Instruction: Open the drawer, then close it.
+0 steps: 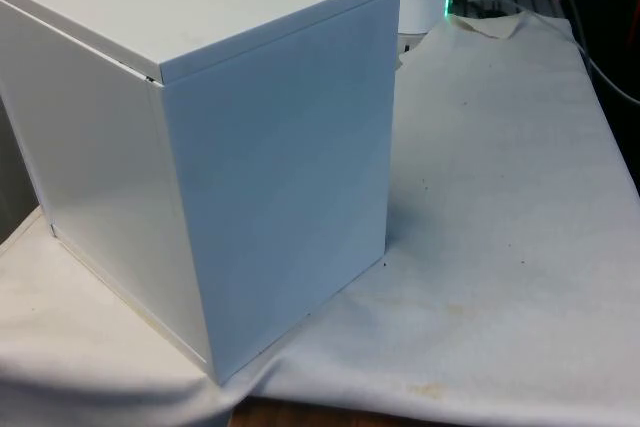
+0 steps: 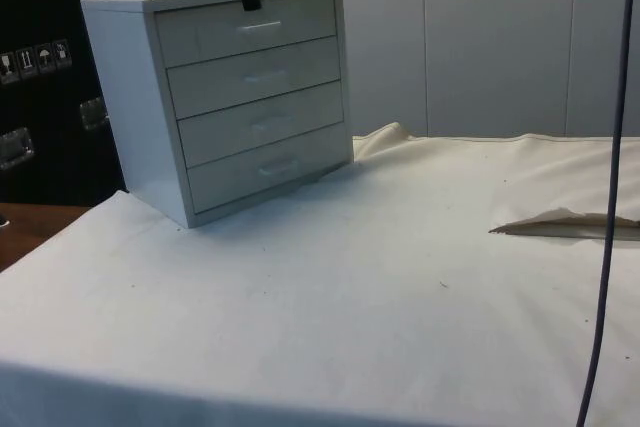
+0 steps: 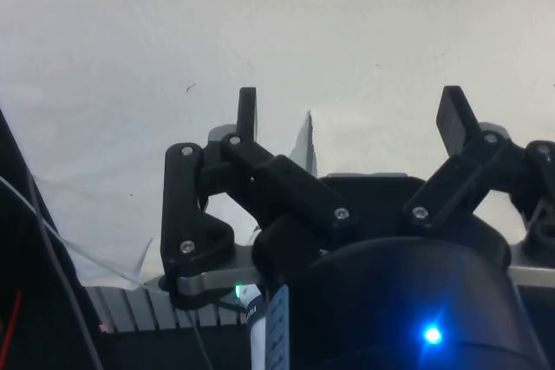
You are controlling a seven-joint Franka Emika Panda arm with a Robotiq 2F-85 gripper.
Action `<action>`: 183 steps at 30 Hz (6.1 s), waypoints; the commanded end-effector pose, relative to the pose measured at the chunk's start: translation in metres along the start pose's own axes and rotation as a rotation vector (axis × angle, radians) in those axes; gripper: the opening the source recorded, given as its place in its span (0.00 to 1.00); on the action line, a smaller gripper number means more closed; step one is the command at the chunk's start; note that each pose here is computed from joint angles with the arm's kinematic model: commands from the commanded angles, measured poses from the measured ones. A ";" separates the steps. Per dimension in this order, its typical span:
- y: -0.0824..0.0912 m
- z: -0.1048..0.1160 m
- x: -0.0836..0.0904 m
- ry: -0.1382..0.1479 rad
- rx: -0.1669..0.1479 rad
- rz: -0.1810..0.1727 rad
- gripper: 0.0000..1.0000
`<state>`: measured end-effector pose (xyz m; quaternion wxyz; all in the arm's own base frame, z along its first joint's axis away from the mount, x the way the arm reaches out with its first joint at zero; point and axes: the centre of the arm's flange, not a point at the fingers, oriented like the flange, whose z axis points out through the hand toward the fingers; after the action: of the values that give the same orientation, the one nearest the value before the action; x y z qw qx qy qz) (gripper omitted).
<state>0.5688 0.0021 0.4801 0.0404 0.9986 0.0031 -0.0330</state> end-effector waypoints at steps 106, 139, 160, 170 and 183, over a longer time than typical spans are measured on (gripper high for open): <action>0.000 0.021 -0.018 0.168 -0.294 -0.387 1.00; -0.002 0.032 -0.035 0.233 -0.326 -0.509 1.00; -0.012 0.032 -0.036 0.250 -0.408 -0.567 1.00; -0.021 0.036 -0.038 0.269 -0.464 -0.596 1.00; -0.027 0.047 -0.042 0.299 -0.523 -0.626 1.00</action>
<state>0.5237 0.0255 0.4317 0.2752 0.9020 0.3187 0.0957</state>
